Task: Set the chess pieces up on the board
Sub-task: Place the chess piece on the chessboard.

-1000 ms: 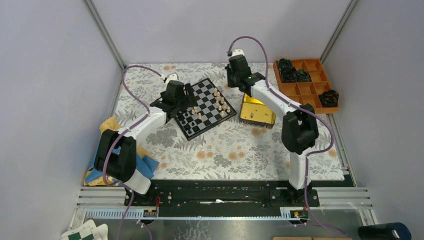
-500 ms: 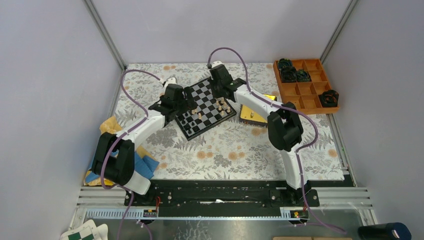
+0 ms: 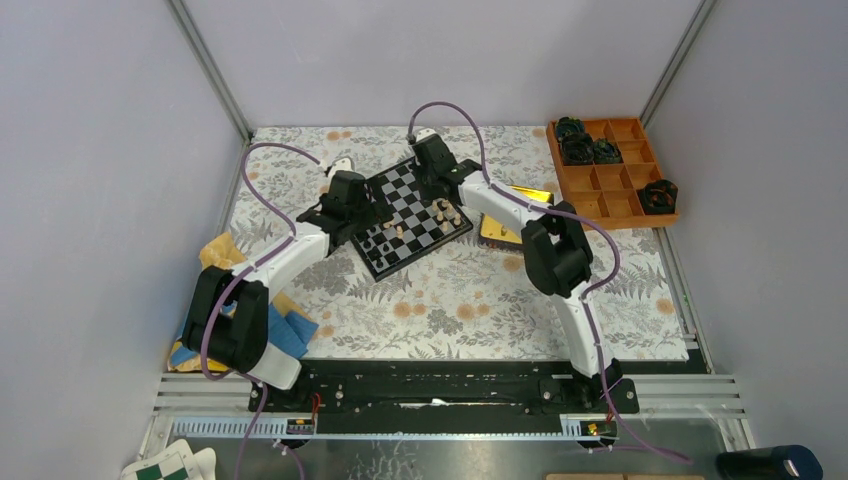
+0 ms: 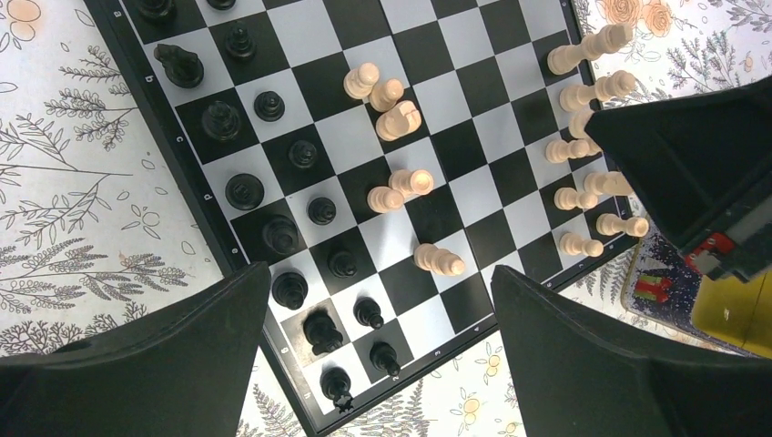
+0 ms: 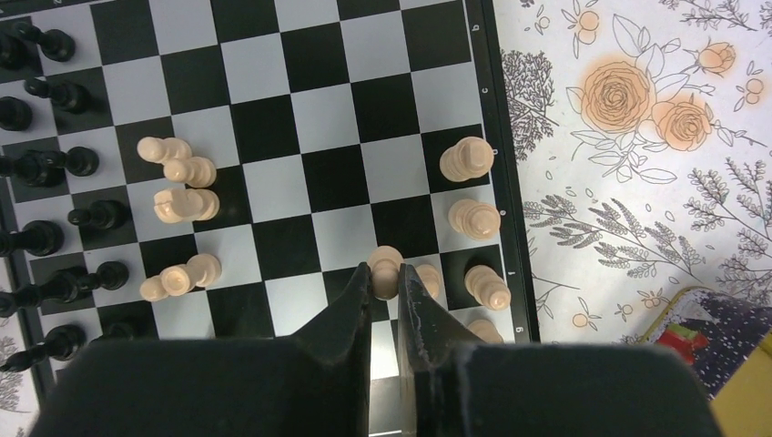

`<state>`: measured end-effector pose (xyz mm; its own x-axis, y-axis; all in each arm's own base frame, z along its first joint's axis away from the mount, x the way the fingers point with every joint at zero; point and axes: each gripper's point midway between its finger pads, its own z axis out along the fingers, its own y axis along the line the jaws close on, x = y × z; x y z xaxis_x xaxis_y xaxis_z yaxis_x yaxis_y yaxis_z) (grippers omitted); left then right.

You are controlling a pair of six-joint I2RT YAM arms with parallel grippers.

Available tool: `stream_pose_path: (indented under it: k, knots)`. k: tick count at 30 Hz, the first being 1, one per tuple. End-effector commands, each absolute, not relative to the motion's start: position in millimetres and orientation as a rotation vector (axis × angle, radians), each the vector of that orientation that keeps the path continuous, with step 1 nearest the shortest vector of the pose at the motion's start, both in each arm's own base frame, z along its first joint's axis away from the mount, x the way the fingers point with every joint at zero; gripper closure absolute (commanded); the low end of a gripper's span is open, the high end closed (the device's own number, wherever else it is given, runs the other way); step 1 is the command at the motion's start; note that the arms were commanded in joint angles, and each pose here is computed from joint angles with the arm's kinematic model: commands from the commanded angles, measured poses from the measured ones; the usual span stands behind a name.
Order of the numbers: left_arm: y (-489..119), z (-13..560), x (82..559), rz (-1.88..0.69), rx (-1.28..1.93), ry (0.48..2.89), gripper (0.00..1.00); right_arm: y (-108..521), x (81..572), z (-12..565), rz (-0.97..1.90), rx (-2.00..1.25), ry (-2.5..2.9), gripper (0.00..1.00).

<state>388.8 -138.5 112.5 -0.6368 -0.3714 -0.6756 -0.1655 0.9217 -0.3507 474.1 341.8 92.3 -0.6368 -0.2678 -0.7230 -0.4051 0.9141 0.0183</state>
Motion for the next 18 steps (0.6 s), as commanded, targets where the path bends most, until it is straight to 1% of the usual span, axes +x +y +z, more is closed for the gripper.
stream_pose_path:
  k: [1, 18]
  knots:
    - [-136, 122, 391, -0.345, -0.387, 2.229, 0.01, 354, 482, 107, 0.252, -0.496, 2.245, 1.00]
    - [-134, 115, 388, -0.322, -0.375, 2.252, 0.01, 356, 488, 85, 0.230, -0.524, 2.255, 1.00]
